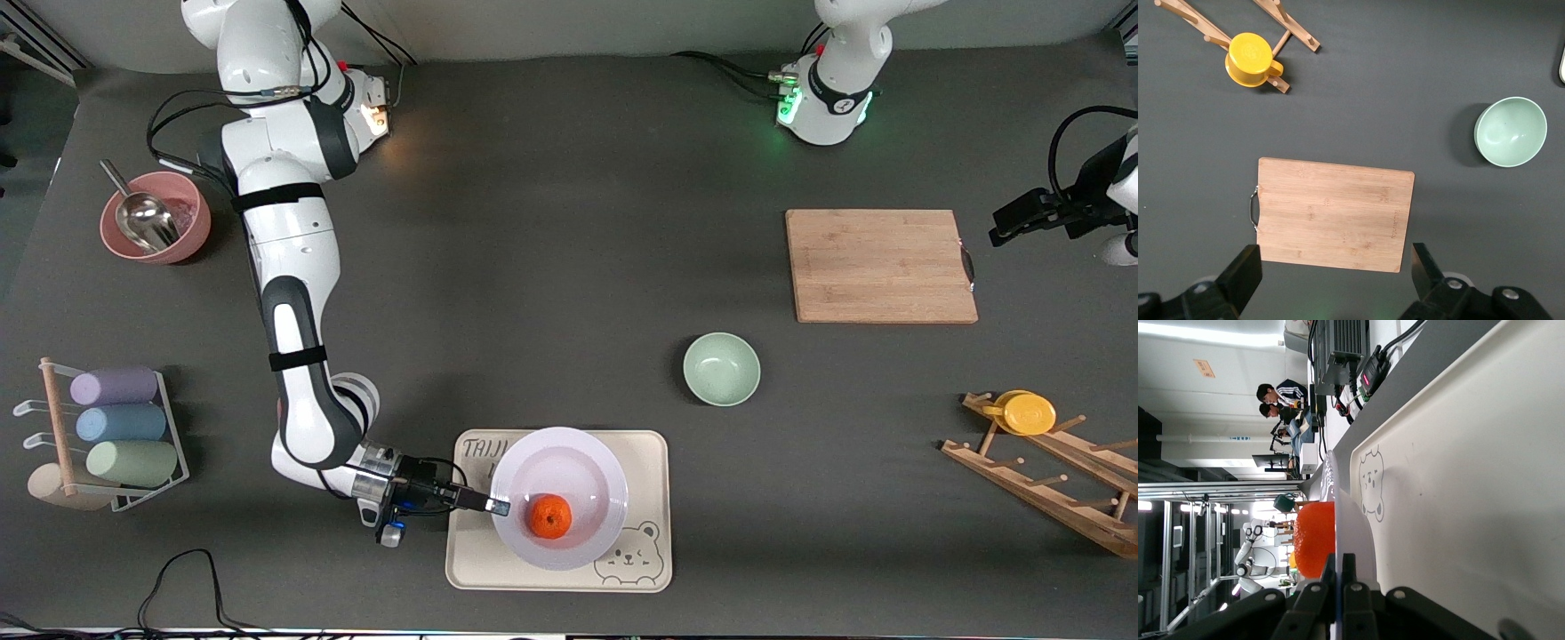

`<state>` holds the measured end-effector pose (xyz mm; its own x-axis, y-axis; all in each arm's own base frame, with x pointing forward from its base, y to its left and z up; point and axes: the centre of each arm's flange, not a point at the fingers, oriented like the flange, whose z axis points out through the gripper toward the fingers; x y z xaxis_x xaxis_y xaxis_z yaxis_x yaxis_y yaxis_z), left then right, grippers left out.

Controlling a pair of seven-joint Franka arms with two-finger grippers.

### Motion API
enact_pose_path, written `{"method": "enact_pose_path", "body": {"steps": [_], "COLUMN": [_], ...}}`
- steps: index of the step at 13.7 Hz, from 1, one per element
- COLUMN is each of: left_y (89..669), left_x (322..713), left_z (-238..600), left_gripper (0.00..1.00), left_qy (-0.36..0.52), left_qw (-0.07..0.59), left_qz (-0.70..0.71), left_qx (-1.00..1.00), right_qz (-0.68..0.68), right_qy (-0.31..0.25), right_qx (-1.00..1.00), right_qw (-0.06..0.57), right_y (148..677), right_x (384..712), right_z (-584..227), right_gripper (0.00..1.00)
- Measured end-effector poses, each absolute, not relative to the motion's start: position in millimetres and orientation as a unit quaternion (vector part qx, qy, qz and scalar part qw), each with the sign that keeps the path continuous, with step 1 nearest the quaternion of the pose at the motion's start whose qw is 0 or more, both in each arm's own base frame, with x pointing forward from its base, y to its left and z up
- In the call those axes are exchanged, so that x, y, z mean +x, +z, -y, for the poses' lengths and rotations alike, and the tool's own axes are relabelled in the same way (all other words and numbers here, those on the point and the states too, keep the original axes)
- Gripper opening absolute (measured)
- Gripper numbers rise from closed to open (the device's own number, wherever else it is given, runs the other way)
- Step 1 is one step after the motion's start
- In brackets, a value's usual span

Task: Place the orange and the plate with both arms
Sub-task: 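Slide the plate onto the bear tray with the right gripper, then open the right gripper and release the plate on the tray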

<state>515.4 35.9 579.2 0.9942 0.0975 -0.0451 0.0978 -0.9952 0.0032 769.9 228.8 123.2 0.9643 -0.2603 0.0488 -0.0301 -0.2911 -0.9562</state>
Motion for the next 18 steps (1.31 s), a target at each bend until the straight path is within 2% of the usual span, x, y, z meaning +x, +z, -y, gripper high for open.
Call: {"method": "enact_pose_path", "body": {"steps": [9, 10, 18], "left_y": [578.1, 578.0, 577.8], "left_x": [515.2, 515.3, 515.3], "left_z": [-37.2, -37.2, -39.4], "left_gripper": [1.00, 1.00, 1.00], "left_qy": [-0.023, -0.024, -0.023], "left_qw": [0.003, 0.003, 0.003], "left_qz": [-0.050, -0.050, -0.052], "left_qx": [0.998, 0.998, 0.998], "right_qz": [-0.063, -0.062, -0.070], "right_qy": [-0.109, -0.110, -0.106], "right_qx": [-0.807, -0.807, -0.801], "right_qw": [0.576, 0.577, 0.586], "right_y": [87.7, 88.7, 101.1], "right_x": [759.1, 759.5, 764.1], "right_z": [-230.8, -231.3, -236.1], "right_gripper": [0.04, 0.07, 0.91]}}
